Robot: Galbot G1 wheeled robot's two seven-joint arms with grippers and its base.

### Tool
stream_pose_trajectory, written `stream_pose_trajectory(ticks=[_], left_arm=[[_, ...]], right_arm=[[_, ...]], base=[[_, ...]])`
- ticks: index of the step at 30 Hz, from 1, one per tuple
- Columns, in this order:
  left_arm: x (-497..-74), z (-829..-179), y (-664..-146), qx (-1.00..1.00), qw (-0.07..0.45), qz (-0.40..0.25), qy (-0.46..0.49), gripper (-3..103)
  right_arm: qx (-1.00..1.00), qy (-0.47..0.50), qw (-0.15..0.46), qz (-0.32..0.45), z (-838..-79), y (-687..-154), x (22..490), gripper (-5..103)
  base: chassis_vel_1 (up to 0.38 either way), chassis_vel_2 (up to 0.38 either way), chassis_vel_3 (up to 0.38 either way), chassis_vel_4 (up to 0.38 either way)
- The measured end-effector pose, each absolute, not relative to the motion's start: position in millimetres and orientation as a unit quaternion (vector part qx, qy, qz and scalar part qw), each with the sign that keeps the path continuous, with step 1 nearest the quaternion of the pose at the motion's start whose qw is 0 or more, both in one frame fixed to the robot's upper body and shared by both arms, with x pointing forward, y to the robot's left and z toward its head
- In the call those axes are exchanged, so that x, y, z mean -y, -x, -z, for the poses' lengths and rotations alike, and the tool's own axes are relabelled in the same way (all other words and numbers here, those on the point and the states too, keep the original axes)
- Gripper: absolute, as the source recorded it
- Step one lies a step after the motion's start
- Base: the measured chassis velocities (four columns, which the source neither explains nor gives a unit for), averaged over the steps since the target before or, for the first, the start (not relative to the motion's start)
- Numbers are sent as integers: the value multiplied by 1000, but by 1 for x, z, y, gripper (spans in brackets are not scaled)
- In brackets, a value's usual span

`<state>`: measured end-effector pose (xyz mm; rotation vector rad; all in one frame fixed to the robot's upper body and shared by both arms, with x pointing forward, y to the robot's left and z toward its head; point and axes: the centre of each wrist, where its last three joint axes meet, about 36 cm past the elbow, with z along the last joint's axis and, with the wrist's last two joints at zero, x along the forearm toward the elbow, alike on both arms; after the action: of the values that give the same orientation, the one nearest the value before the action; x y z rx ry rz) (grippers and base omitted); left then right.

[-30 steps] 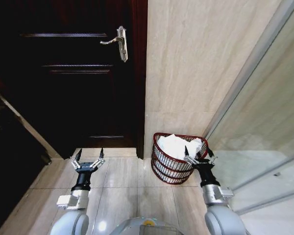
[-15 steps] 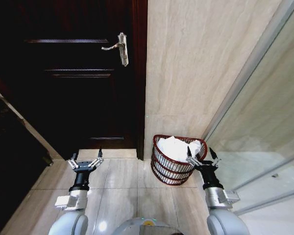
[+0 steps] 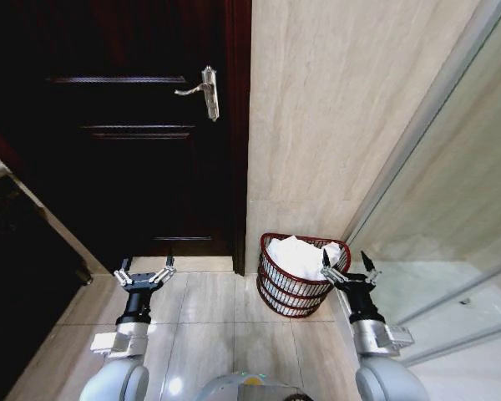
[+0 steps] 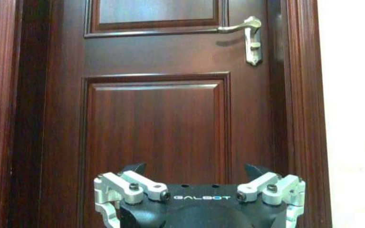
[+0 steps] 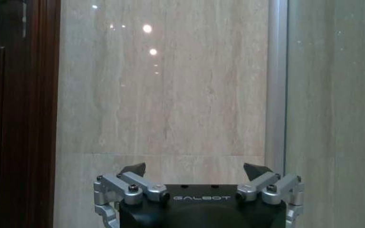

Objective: Discard the used towel into the hamper.

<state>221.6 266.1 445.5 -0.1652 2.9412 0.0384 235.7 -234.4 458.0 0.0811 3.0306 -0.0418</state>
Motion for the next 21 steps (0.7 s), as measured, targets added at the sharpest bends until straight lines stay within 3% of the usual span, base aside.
stream_pose_trajectory(ticks=[21], left_arm=[[-268, -437, -225, -994, 94, -12, 57, 100]], right_arm=[[-999, -35, 34, 24, -456, -235, 220, 100]], base=[[0, 0, 0, 0]])
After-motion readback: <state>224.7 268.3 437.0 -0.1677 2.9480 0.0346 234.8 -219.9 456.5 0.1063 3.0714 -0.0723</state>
